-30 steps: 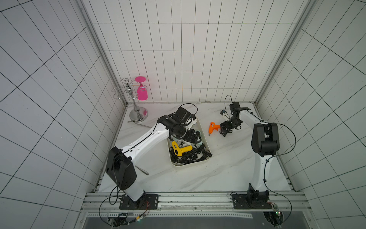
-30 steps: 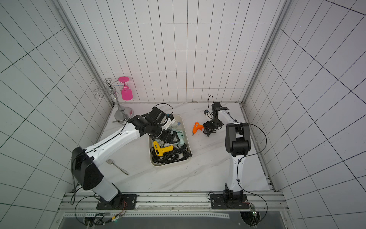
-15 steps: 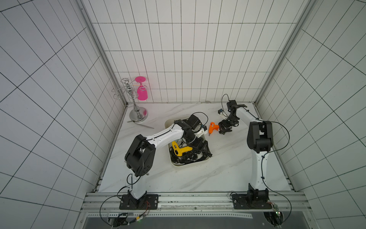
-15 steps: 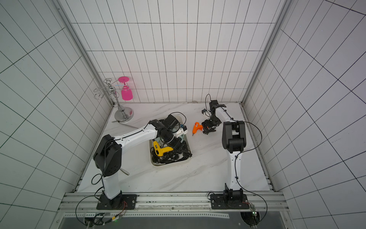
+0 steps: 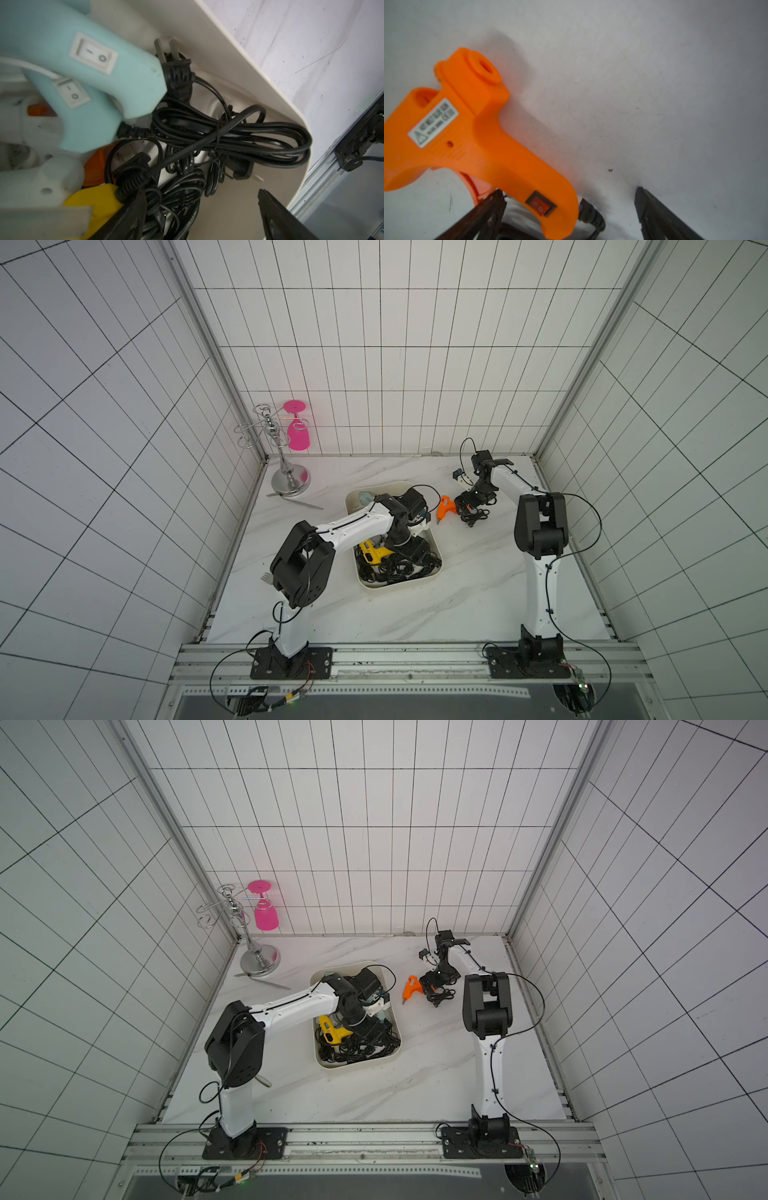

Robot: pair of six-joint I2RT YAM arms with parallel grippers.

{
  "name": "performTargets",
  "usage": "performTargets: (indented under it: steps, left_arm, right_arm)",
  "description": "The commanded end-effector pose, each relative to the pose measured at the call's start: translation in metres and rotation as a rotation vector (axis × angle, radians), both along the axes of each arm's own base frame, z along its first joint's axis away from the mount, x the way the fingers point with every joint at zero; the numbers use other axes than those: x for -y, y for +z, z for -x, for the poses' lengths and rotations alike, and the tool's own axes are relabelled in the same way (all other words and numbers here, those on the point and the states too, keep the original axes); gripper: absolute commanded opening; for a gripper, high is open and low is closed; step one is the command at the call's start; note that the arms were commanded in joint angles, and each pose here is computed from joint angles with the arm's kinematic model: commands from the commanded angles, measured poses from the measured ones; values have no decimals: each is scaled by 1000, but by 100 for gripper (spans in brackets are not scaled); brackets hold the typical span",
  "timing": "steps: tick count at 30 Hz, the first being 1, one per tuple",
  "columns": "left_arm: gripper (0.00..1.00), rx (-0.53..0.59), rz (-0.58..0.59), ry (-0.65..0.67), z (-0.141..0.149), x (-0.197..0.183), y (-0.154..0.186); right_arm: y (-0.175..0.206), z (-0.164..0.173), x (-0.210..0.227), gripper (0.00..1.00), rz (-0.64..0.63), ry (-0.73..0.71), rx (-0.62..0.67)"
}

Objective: Put the hot melt glue gun into the storage box
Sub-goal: Pick up the hot melt adhesive gun from the center of the board.

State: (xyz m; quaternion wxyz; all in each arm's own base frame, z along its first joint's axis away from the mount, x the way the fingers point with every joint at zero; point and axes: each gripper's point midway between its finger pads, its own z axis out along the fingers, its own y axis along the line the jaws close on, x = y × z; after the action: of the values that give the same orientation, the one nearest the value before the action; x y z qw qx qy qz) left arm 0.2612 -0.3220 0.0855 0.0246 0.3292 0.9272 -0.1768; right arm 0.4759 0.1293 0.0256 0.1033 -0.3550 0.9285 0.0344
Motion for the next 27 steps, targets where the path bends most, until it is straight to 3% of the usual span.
performTargets:
  steps: [1, 6, 11, 13, 15, 23, 27]
  left_arm:
    - [86, 101, -18, 19, -17, -9, 25]
    - [89, 260, 80, 47, -35, -6, 83]
    - [90, 384, 97, 106, -55, -19, 116]
    - [90, 404, 107, 133, -61, -26, 121]
    - [91, 422, 109, 165, -67, -33, 126]
    - [92, 426, 85, 206, -74, -47, 123]
    - [94, 436, 119, 257, -82, -52, 129]
  right_arm:
    - [-17, 17, -25, 94, -34, 23, -78]
    - [-13, 31, -26, 83, 11, -11, -88]
    - [-19, 48, -39, 76, 24, 18, -105]
    - [-24, 52, -43, 66, 36, 16, -114]
    - [-28, 56, -45, 49, 57, 9, -118]
    - [-35, 66, -37, 30, 125, -71, -127]
    - [-14, 63, -31, 30, 99, -167, -101]
